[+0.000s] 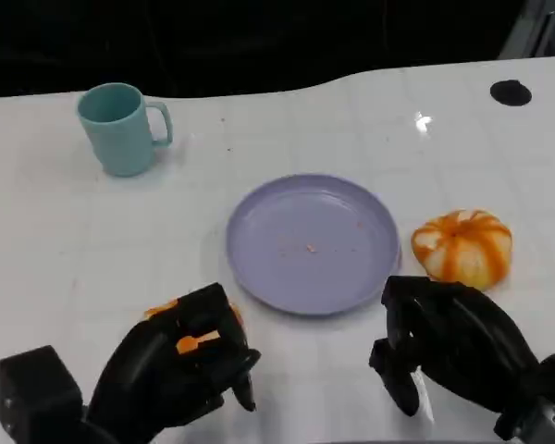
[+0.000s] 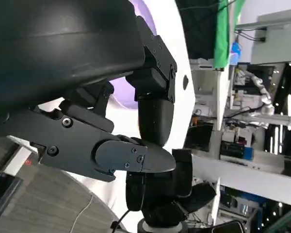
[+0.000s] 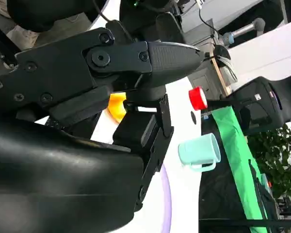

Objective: Grasp the bread from the table and place it into the plate.

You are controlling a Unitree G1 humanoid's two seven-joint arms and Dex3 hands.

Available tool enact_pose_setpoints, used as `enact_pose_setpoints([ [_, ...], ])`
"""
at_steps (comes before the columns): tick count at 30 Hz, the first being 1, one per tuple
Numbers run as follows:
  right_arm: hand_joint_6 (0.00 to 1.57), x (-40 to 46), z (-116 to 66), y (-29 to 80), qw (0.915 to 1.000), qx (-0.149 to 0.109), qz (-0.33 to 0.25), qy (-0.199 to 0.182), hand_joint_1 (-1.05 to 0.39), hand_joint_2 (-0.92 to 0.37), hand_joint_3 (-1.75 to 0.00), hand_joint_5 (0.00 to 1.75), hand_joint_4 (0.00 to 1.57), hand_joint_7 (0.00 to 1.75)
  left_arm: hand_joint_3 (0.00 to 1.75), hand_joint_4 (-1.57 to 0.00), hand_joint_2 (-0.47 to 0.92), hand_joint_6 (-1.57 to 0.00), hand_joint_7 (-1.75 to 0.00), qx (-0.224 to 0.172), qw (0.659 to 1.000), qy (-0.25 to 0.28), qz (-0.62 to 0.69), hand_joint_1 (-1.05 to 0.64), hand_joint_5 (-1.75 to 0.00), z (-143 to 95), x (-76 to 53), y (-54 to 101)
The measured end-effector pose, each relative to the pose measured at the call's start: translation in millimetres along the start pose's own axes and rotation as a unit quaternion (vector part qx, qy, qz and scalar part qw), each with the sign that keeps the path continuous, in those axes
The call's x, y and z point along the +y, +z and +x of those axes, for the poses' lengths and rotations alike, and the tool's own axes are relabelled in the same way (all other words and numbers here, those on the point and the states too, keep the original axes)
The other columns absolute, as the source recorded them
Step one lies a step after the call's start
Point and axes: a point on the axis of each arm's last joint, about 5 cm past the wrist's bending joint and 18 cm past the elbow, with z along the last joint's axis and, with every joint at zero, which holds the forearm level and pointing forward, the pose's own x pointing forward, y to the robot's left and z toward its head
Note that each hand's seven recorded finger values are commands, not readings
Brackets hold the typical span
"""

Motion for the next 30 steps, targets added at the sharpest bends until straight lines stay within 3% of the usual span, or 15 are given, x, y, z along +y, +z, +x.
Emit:
enact_pose_setpoints([
  [1,1.11,0.0,0.0,0.0,1.0000,0.000,0.001,0.000,-0.93,-0.92,-0.37,1.60,1.30,1.53,0.25,-0.51,0.92,-0.49,-1.13,-0.004,1.000,-0.003,0.027,-0.65,-1.51,-0.5,0.9,2.3],
  [4,1.11,0.0,-0.1,-0.1,1.0000,0.000,0.001,0.000,-0.93,-0.92,-0.37,1.60,1.30,1.54,0.13,-0.40,0.92,-0.48,-0.54,-0.019,0.991,-0.009,0.133,-0.58,-1.17,-2.1,3.9,11.0],
  [7,1.11,0.2,-0.1,0.0,1.0000,0.000,0.001,0.000,-0.93,-0.92,-0.38,1.60,1.29,1.54,0.09,-0.24,0.92,-0.44,-0.33,-0.013,0.969,-0.005,0.247,-0.63,-1.02,-3.0,4.6,21.3],
  [10,1.11,0.3,-0.1,0.0,1.0000,0.000,0.001,0.000,-0.93,-0.92,-0.39,1.61,1.29,1.55,0.07,-0.20,0.92,-0.44,-0.15,0.002,0.922,0.006,0.386,-0.67,-0.82,-4.1,3.9,33.0],
  [14,1.11,0.3,-0.1,0.1,1.0000,0.000,0.000,-0.001,-0.92,-0.92,-0.39,1.61,1.29,1.55,0.07,-0.17,0.92,-0.40,-0.08,0.005,0.851,0.015,0.524,-0.72,-0.75,-4.6,-0.6,44.9],
  [21,1.10,0.6,-0.2,-0.1,1.0000,0.000,0.000,-0.001,-0.92,-0.92,-0.39,1.60,1.29,1.55,0.09,-0.15,0.92,-0.35,-0.01,0.035,0.757,0.018,0.652,-0.85,-0.61,-5.6,-5.2,49.3],
  [30,1.09,2.6,0.1,0.6,1.0000,-0.001,-0.003,-0.001,-0.92,-0.92,-0.40,1.60,1.28,1.55,0.07,-0.13,0.92,-0.27,0.00,0.096,0.707,0.003,0.700,-0.86,-0.55,3.3,-5.6,46.1],
])
